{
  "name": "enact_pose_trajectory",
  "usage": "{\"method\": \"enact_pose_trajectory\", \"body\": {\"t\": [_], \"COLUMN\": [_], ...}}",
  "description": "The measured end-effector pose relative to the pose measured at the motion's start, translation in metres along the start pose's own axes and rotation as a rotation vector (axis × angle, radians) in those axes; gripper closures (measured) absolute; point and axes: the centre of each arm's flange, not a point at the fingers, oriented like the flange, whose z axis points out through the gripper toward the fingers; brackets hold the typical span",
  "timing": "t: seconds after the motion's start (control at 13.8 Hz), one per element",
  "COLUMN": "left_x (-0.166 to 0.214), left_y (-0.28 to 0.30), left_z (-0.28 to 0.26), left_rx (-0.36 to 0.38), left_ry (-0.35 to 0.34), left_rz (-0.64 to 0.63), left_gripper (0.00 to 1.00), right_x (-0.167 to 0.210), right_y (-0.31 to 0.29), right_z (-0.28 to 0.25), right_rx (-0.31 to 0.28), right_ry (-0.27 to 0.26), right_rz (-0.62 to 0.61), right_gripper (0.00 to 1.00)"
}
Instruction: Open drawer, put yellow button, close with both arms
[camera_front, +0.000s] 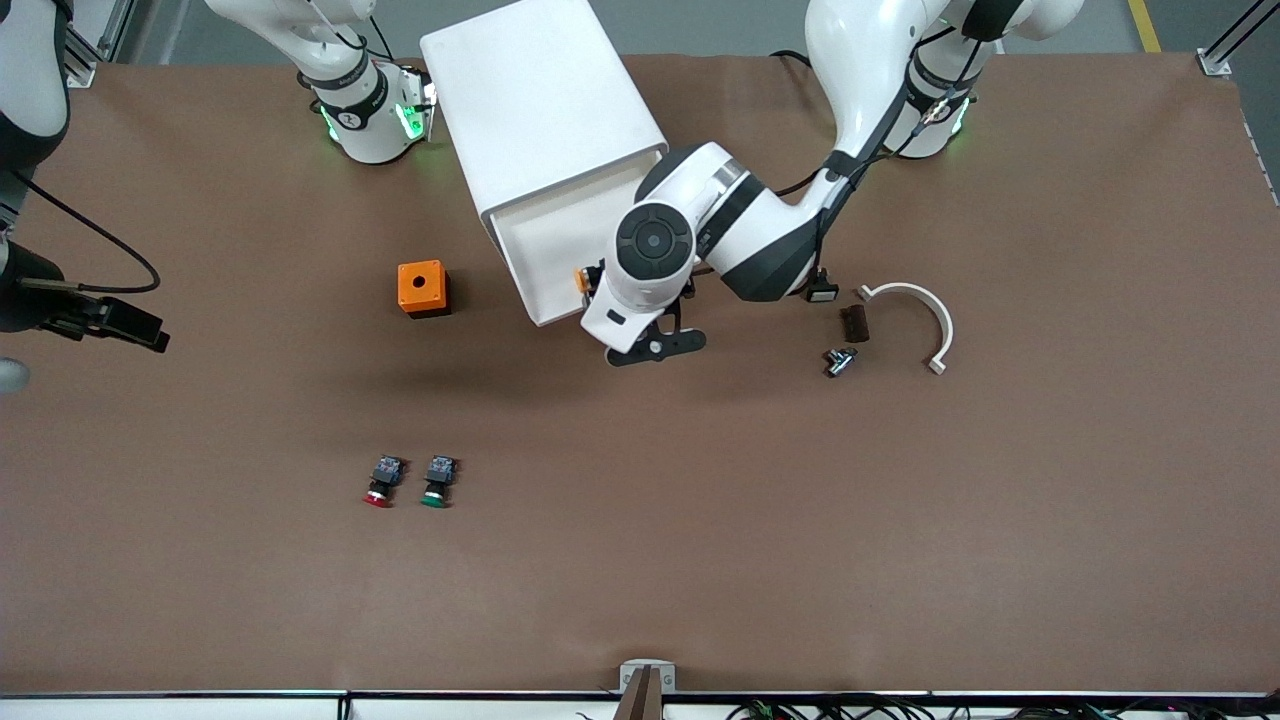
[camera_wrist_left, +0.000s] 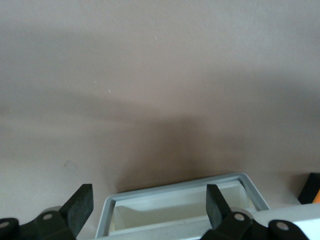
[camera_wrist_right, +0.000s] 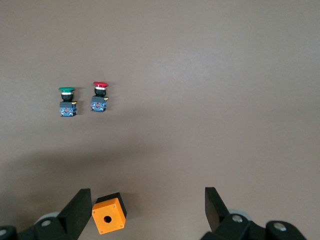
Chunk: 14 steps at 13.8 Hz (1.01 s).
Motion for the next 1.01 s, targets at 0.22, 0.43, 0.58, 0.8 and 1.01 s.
{"method": "enact_pose_trajectory", "body": {"t": [0.22, 0.43, 0.58, 0.8, 1.01], "left_x": [-0.028, -0.059, -0.08, -0.102, -0.108], "left_y": [0.016, 0.032, 0.041, 0.05, 0.051], "left_z": [0.014, 0.026, 0.035, 0.047, 0.051], "left_rx": [0.007, 0.016, 0.031, 0.04, 0.041], "left_ry": [-0.03, -0.053, -0.056, -0.083, -0.103], "left_rz": [-0.002, -0.019, -0.025, -0.035, -0.057], "left_gripper": [0.0, 0.0, 0.0, 0.0, 0.0], "right_x": [-0.008, -0.023, -0.028, -0.03, -0.03], "right_y": [0.015, 0.024, 0.025, 0.026, 0.027], "right_z": [-0.003, 0.008, 0.011, 0.008, 0.001], "right_rx": [-0.007, -0.006, -0.006, -0.005, -0.005], "right_ry": [0.051, 0.077, 0.077, 0.088, 0.108], "right_rz": [-0.036, -0.051, -0.052, -0.052, -0.051], "right_gripper": [0.0, 0.0, 0.0, 0.0, 0.0]}}
